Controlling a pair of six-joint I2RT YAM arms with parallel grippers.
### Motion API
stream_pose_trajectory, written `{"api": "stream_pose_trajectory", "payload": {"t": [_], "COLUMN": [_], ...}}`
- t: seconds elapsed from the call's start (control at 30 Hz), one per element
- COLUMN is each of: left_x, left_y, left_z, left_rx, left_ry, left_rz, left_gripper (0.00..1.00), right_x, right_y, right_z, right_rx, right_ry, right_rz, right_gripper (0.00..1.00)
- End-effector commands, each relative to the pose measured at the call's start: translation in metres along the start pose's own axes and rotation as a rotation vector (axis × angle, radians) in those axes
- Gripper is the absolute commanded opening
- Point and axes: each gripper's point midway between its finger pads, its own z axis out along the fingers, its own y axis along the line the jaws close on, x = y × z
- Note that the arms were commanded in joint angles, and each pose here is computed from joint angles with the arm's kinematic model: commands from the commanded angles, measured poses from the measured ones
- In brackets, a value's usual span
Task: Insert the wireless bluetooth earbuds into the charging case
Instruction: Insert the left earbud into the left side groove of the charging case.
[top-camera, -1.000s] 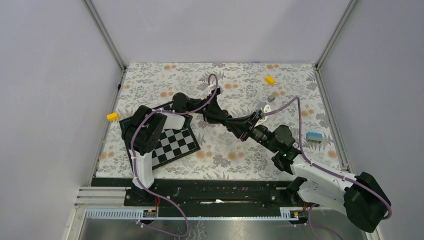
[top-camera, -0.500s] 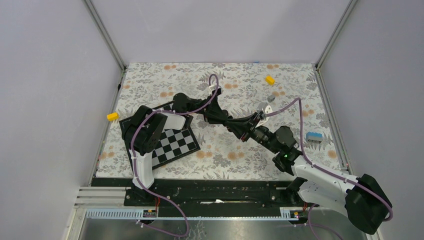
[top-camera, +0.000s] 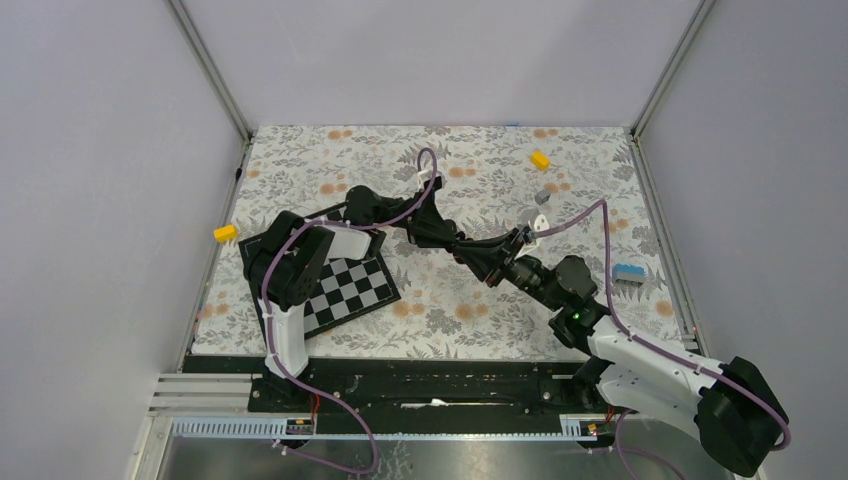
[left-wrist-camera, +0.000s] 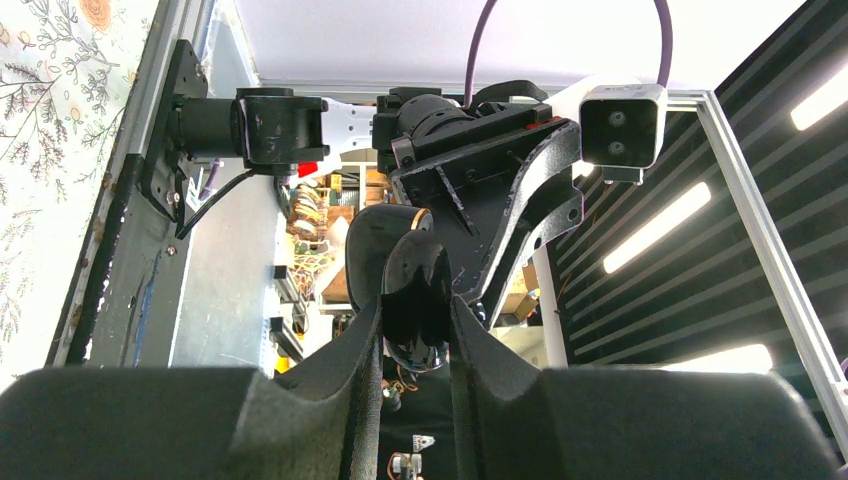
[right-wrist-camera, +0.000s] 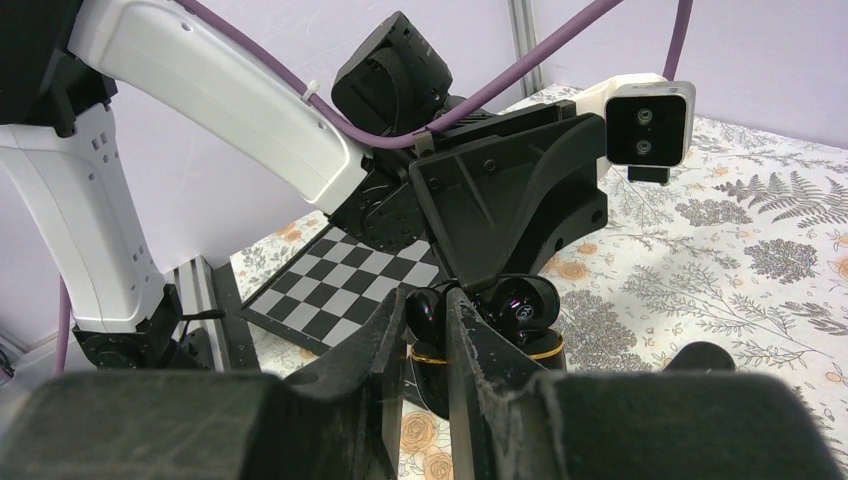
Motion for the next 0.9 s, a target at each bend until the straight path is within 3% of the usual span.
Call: {"api": "stream_pose_trajectory", "payload": {"t": [0.0,0.87], "left_x": [-0.003,-0.006], "left_y": [-0.04,-0.041], "left_z": [-0.004,-0.005], "left_rx": [0.064,0.064], "left_ry": [-0.023,-0.023], "left_rz": [-0.184,-0.173], "left_gripper": [0.0,0.0], "right_x": [0.001,0.025], "right_y": [0.001,-0.002], "right_z": [-0.004,0.006], "right_rx": [-0.003,-0.016], "right_ry": [0.005,0.131], "right_rz": [-0.011,-0.002], "right_gripper": [0.03,0.02]}}
